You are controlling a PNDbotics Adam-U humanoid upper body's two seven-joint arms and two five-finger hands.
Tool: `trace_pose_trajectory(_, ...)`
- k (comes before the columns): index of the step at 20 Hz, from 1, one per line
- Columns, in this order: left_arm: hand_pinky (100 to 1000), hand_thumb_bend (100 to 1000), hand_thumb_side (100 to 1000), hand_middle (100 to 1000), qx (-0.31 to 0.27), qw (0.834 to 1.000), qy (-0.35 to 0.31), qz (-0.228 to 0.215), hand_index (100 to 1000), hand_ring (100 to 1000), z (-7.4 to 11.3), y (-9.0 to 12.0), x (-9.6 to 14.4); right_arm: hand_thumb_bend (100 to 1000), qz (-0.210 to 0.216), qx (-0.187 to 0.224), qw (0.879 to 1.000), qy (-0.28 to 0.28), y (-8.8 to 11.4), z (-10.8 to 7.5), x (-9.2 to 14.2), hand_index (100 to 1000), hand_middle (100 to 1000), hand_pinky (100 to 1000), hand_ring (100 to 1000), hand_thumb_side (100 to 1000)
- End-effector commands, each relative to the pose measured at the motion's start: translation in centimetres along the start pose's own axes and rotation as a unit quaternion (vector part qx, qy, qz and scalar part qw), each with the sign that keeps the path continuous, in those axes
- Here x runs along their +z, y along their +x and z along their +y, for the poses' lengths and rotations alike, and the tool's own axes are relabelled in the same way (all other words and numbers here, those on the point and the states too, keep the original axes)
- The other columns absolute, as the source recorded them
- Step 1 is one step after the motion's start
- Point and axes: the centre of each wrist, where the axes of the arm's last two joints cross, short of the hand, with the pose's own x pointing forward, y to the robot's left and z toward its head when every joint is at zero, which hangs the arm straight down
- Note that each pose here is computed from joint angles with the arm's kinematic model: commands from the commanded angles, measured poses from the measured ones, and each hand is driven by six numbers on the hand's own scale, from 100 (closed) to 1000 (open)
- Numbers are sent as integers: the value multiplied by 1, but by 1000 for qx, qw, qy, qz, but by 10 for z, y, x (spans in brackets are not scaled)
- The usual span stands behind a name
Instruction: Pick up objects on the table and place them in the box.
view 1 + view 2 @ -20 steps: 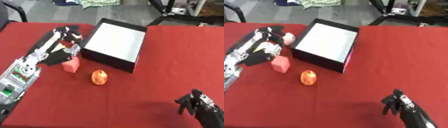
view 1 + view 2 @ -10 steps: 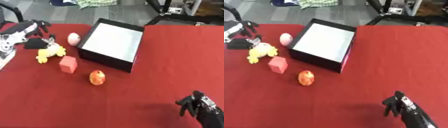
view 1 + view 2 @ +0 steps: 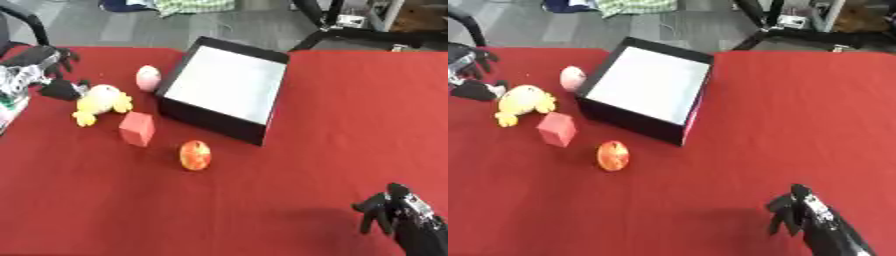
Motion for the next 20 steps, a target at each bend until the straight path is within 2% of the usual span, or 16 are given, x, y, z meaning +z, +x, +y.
trace_pose_trajectory(1,751,144,324,639,-14,1000,15,15,865,636,8,-6,-7,100,-9,2,1000,4,4,0,-1,556,193,861,411,1000)
trace_pose_trajectory(4,752,144,400,646,-25,999,22,22,871,642,0,-7,-14,100,-10,1,1000,3,4,0,-1,556,193,862,411,1000)
trace_pose_trajectory(5,755,161,461,658,-30,999,19,22,878,652,-3,-7,-15,100,-10,1,1000,3,4,0,-1,556,193,861,411,1000)
trace_pose_trajectory(7,758,181,526,671,-43,999,11,22,886,662,-7,-6,-18,100,-10,0,1000,3,5,0,-1,556,194,862,411,1000)
trace_pose_trajectory(8,759,183,530,672,-50,999,7,22,886,663,-8,-6,-19,100,-10,0,1000,3,5,0,-1,556,193,862,411,1000)
trace_pose_trajectory(9,762,206,595,683,-56,998,3,21,894,672,-9,-5,-20,100,-10,0,1000,3,5,0,-1,556,194,862,411,1000)
trace_pose_trajectory(11,765,219,615,693,-68,997,-5,21,901,679,-10,-4,-21,100,-10,0,1000,2,5,0,-1,556,194,862,411,1000)
trace_pose_trajectory(16,770,220,587,706,-98,995,-28,23,912,688,-14,-1,-23,100,-12,1,1000,1,5,0,-1,556,194,862,411,1000)
trace_pose_trajectory(20,770,235,599,709,-121,991,-53,23,915,690,-21,0,-25,100,-15,0,1000,-3,5,0,-2,556,194,862,411,1000)
